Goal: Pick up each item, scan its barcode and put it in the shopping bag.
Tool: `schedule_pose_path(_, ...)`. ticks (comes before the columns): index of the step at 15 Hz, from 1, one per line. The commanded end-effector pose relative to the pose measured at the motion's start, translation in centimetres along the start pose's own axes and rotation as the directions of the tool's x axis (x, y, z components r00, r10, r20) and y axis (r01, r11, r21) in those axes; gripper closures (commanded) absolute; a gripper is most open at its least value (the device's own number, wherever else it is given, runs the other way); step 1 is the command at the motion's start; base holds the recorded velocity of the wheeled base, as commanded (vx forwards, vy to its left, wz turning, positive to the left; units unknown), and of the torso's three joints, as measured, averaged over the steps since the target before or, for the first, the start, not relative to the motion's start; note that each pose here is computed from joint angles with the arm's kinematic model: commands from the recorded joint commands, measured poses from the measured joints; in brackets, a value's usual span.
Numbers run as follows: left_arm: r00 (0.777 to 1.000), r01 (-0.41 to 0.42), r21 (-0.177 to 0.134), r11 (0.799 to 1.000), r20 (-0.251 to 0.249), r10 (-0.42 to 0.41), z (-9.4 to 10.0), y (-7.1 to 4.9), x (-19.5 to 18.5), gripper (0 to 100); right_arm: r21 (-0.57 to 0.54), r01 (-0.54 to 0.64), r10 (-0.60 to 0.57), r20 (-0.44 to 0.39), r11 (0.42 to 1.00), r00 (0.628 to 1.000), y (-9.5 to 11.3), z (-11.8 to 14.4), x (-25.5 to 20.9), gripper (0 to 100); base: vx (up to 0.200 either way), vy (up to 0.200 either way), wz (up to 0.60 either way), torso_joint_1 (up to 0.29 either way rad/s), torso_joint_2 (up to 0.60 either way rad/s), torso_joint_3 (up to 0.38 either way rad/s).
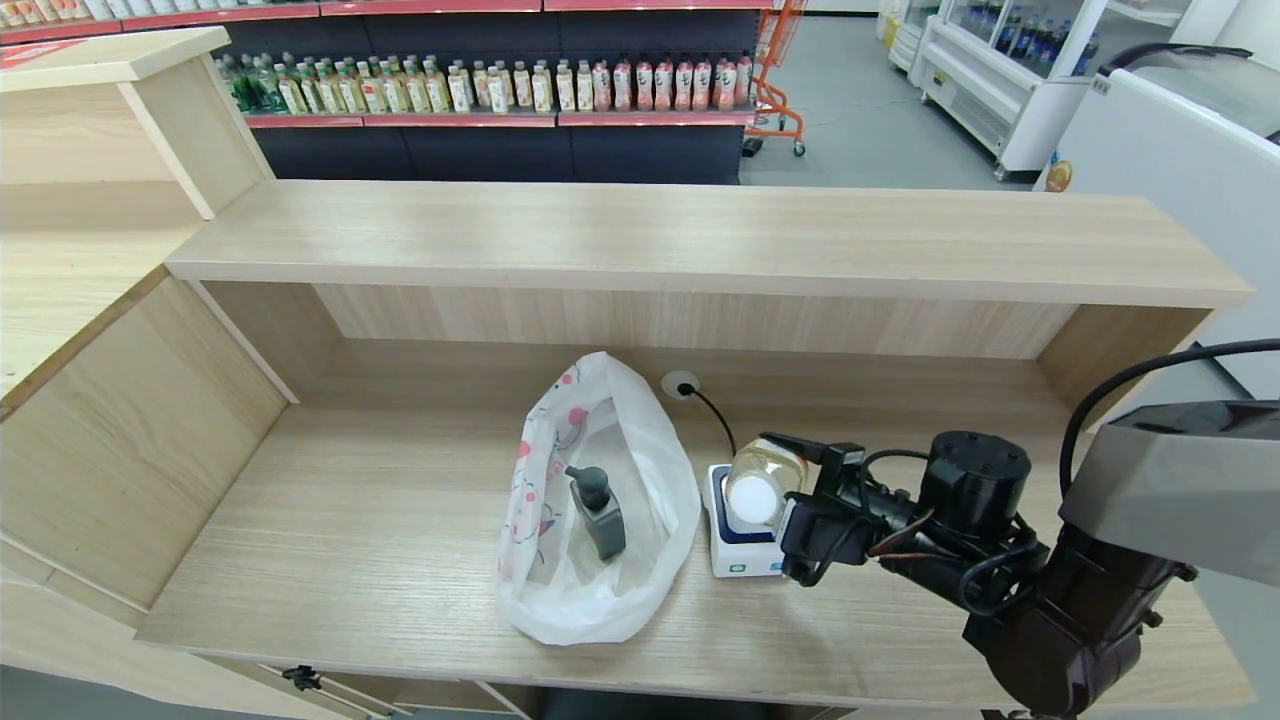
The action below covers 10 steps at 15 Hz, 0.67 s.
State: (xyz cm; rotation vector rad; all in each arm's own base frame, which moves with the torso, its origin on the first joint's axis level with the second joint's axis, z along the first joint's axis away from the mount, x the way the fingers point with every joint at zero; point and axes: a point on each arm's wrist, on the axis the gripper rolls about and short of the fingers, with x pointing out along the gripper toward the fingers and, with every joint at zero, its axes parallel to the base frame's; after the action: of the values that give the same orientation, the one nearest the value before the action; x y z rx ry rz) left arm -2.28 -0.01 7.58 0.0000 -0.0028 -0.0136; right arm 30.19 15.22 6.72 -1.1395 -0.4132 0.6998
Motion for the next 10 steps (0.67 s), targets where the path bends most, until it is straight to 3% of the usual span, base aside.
schedule_pose_path(1, 1.000, 0.000, 0.000, 1.000, -0.001, 0.000, 0.0, 0.0, 0.0, 0, 0.003, -0.012, 0.012, 0.002, 1.000, 1.000, 0.4, -0.1, 0.3, 100, 0.000, 0.000, 0.00, 0.000, 0.00, 0.000)
schedule_pose_path(10, 1.000, 0.000, 0.000, 1.000, 0.000, 0.000, 0.0, 0.0, 0.0, 0, 0.007, -0.037, 0.037, 0.022, 0.999, 0.999, 1.7, 0.2, 1.3, 100, 0.000, 0.000, 0.00, 0.000, 0.00, 0.000)
